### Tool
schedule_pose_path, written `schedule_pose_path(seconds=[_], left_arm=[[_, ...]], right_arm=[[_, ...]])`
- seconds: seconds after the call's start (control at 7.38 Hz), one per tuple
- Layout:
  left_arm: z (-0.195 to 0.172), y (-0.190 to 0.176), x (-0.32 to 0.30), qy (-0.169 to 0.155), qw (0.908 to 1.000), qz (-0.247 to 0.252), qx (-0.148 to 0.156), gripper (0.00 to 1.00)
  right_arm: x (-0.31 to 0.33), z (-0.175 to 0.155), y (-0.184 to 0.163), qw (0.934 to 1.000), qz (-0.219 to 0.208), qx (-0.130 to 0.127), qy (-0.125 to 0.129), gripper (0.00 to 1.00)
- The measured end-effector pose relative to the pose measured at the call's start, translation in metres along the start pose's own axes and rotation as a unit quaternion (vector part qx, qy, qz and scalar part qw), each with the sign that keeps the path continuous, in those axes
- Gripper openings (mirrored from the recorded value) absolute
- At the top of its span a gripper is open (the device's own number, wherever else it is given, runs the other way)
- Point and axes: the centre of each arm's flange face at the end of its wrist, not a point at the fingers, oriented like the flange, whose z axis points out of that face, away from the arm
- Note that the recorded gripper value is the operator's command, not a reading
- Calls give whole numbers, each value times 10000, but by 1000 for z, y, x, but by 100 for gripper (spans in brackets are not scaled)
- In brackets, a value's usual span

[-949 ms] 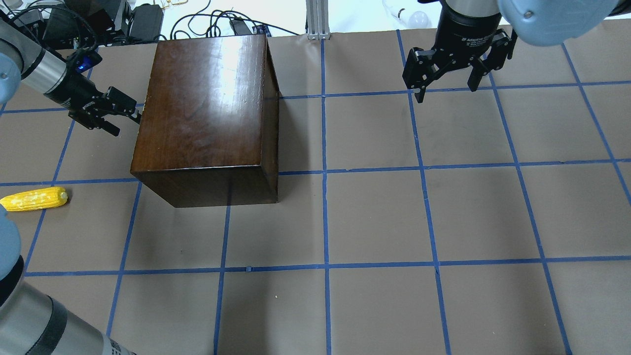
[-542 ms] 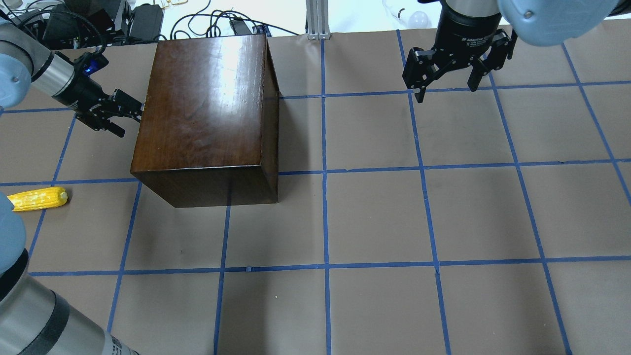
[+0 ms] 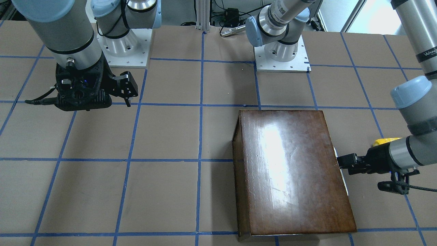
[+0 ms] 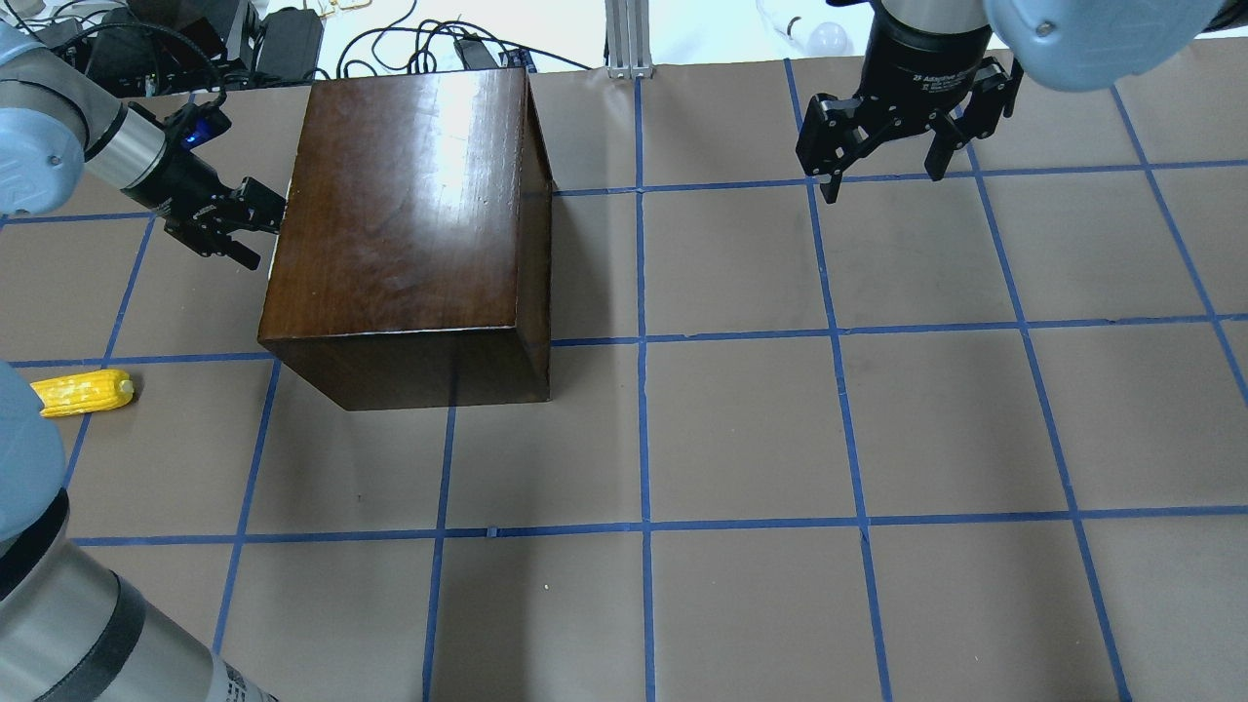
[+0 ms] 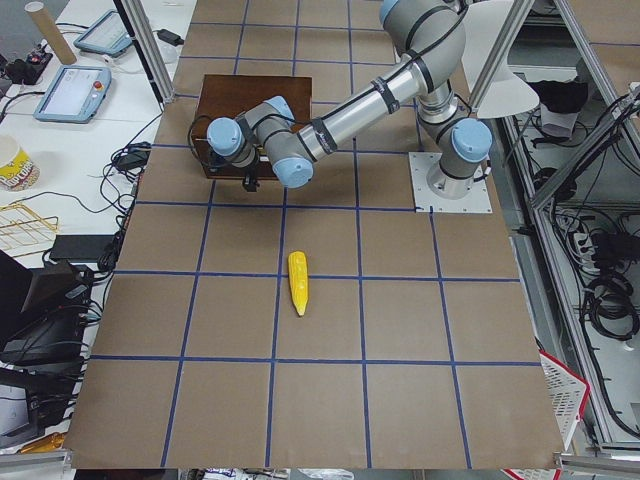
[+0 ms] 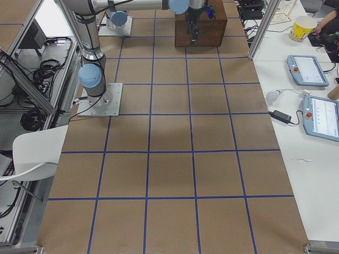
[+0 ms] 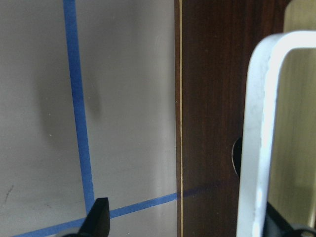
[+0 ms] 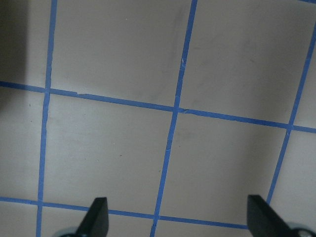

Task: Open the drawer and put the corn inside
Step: 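Pull the drawer outward by its handle with the left gripper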

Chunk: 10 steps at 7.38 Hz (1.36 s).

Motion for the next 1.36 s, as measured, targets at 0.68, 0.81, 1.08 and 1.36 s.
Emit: schedule_pose_path(seconds=[0.68, 0.81, 1.08, 1.36], left_arm=[[-5, -3, -2, -105, 9998, 79, 128, 100], [-5, -4, -3, -129, 9998, 78, 146, 100], [-6, -4, -6, -233, 9996, 92, 160, 100], [-8, -4, -10, -413, 9990, 107, 134, 100]], right_arm=[[0, 0, 0, 10000, 0, 2, 0, 100], [0, 0, 0, 10000, 0, 2, 0, 100], [0, 0, 0, 10000, -4, -1, 0, 100], [0, 0, 0, 10000, -5, -2, 0, 100]])
